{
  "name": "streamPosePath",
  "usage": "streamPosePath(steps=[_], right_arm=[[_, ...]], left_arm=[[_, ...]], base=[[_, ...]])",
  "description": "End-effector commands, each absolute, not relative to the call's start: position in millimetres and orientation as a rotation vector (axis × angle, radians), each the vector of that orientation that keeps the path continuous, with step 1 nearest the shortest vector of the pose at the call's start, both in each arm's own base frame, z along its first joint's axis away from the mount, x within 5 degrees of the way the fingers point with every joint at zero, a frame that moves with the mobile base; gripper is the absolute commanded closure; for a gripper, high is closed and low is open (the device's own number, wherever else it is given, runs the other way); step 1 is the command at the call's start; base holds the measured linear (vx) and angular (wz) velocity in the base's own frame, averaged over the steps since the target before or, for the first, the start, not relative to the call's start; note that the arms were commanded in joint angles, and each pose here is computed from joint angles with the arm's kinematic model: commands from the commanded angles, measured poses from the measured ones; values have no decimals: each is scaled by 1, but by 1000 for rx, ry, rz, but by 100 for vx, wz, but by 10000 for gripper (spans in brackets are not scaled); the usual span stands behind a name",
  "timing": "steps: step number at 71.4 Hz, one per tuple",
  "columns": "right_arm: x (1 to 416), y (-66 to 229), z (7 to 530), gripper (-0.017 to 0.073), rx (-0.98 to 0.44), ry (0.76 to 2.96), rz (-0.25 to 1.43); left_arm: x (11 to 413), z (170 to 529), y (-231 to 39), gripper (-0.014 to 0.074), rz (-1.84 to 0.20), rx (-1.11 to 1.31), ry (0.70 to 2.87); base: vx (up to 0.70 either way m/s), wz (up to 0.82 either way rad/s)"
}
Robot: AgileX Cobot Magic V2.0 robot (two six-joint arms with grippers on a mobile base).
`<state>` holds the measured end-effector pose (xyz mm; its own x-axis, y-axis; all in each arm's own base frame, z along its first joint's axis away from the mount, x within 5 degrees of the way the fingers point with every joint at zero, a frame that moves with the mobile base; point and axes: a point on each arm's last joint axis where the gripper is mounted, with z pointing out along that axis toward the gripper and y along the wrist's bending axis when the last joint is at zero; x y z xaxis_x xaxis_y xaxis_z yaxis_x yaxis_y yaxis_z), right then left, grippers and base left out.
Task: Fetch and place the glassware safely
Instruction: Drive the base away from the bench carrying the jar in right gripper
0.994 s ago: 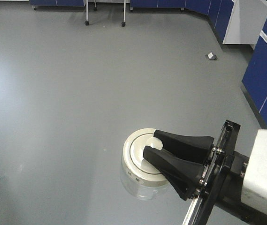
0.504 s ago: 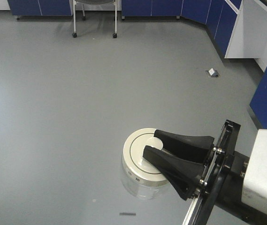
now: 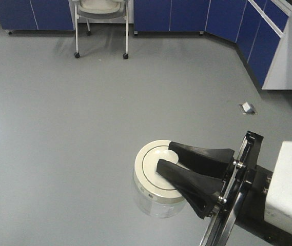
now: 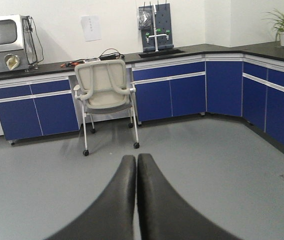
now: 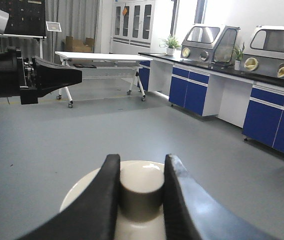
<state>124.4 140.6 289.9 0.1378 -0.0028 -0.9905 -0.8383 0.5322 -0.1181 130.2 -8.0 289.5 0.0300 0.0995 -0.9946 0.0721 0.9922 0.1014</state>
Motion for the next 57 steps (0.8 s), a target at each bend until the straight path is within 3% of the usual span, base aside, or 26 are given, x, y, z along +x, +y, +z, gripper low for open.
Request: streamPosePath(steps=[1, 57], right_arm=[[121, 141, 311, 563, -778, 1178, 772], [121, 141, 311, 563, -778, 1178, 772]], left_arm=[[130, 305, -10, 601, -2, 129, 1445], [130, 305, -10, 601, -2, 129, 1445]], base=[[72, 6], [72, -1]])
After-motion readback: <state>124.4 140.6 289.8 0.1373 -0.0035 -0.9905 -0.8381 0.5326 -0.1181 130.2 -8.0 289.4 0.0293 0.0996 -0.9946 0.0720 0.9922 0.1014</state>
